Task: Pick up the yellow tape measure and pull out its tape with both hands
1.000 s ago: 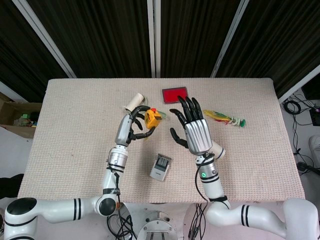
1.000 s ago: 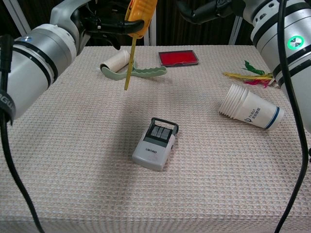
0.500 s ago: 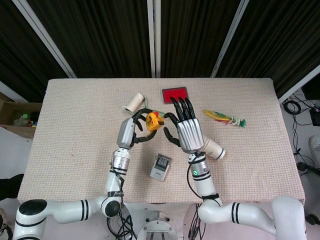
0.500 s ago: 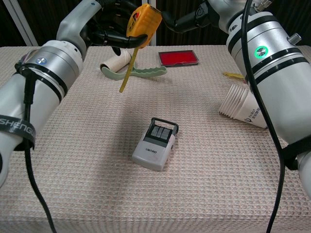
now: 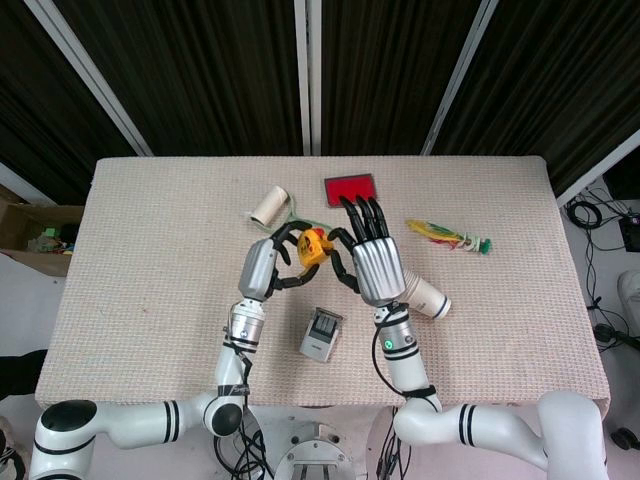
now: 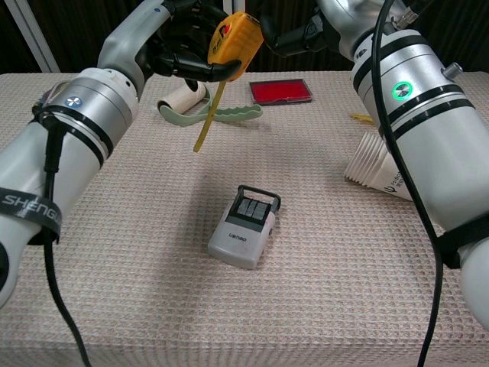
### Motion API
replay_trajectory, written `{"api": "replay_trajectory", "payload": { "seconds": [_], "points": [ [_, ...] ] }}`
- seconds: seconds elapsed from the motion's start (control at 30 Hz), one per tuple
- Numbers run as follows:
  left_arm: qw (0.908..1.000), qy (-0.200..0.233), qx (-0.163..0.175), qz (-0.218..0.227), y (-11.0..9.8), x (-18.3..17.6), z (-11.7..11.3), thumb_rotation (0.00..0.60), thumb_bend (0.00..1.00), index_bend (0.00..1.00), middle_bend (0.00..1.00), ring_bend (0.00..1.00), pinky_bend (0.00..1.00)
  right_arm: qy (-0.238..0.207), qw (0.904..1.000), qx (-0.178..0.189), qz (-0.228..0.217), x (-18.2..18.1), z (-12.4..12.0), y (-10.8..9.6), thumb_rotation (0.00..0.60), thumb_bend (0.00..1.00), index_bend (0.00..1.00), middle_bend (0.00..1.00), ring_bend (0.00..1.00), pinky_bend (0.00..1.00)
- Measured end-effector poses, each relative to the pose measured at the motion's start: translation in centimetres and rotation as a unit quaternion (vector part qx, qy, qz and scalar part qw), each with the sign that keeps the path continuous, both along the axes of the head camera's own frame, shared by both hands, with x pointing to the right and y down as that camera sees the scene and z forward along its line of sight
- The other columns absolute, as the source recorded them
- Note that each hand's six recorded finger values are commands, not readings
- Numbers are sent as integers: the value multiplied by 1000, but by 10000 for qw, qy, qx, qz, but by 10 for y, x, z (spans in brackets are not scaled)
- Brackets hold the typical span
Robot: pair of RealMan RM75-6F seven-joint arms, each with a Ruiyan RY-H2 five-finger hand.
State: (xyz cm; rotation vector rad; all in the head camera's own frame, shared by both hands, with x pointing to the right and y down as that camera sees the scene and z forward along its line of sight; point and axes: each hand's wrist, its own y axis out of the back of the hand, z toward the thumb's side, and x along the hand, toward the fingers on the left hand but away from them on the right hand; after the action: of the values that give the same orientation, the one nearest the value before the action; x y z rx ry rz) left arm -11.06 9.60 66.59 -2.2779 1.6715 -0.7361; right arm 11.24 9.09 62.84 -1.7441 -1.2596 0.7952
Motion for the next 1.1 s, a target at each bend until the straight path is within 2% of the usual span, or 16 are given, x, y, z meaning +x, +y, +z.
{"api": "replay_trajectory", "payload": {
  "seconds": [0.3,0.67,1.1],
  "points": [
    [9996,81,-172,-190,-6,-7,4,600,388,629,605,544,620,-41,10000,-1,-9,1,0,2,600,356,466,110,0,0],
    [9998,87,-131,-74,-3,-1,2,600,392,629,605,545,618,-39,10000,-12,-21,-3,3,1,600,356,469,112,0,0],
    [9998,80,-196,40,3,3,5,600,402,629,605,545,616,-37,10000,37,49,-1,5,0,600,359,577,141,0,0]
  ]
}}
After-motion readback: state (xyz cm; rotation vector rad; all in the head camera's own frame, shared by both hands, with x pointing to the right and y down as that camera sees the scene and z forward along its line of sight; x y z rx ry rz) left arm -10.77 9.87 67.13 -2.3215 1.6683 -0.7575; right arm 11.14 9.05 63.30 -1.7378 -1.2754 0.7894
